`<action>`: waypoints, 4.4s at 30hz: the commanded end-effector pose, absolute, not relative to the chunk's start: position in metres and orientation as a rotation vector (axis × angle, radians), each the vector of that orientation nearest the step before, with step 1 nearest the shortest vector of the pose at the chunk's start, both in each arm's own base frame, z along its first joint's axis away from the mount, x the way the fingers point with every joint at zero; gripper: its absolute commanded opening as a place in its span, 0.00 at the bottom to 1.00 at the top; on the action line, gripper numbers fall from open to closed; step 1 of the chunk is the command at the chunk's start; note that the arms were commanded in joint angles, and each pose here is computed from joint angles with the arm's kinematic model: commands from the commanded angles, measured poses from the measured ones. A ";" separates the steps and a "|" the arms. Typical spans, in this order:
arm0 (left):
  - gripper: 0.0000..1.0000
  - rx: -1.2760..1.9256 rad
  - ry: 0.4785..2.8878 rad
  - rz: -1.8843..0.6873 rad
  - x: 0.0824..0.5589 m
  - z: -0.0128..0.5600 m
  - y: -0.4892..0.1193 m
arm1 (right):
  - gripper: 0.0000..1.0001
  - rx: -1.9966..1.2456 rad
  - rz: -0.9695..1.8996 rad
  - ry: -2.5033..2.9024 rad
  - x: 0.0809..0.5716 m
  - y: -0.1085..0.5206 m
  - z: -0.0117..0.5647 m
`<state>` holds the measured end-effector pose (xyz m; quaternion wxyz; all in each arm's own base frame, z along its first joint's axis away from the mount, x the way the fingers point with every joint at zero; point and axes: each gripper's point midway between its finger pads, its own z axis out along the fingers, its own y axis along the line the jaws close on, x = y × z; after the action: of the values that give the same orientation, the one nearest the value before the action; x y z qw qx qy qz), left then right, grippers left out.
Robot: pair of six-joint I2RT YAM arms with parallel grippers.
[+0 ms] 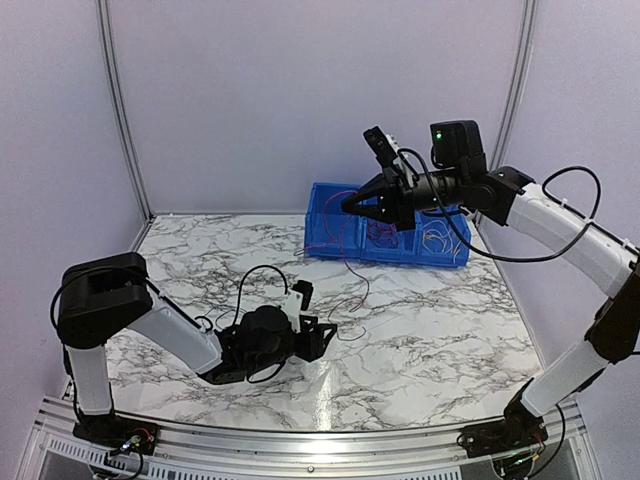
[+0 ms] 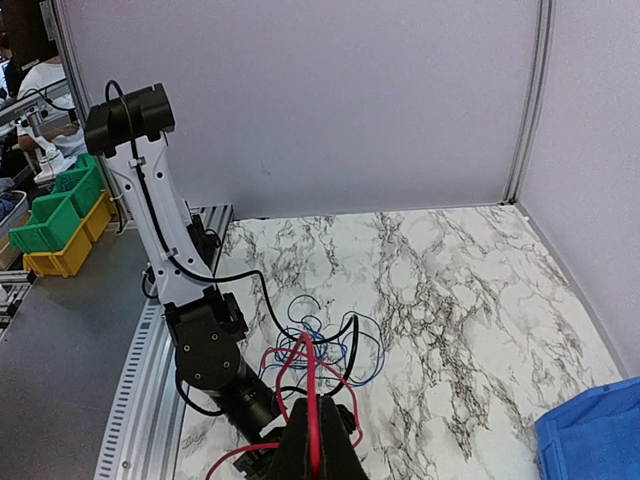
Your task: Untangle the cables
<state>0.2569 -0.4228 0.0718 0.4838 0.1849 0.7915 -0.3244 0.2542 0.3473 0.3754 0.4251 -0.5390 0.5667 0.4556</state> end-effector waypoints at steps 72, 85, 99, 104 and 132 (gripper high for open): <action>0.55 0.502 1.861 -1.011 0.232 0.035 -0.437 | 0.00 -0.779 0.213 1.303 0.481 0.234 0.515; 0.55 0.514 1.857 -1.010 0.232 0.033 -0.440 | 0.00 -0.672 0.063 1.391 0.604 0.193 0.439; 0.55 0.506 1.853 -1.012 0.233 0.035 -0.439 | 0.04 -0.733 0.174 1.856 0.632 0.176 0.208; 0.54 0.517 1.816 -1.023 0.231 0.050 -0.439 | 0.38 -0.735 0.209 1.948 0.618 0.174 0.199; 0.46 -0.077 2.199 -0.066 0.243 0.130 -0.199 | 0.47 -0.969 0.775 1.754 0.392 0.207 0.235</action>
<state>0.2448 -0.2965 0.1660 0.4880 0.0542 0.8527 -0.1785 0.3971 0.1970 0.2117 0.4585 -0.3701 0.7558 0.2856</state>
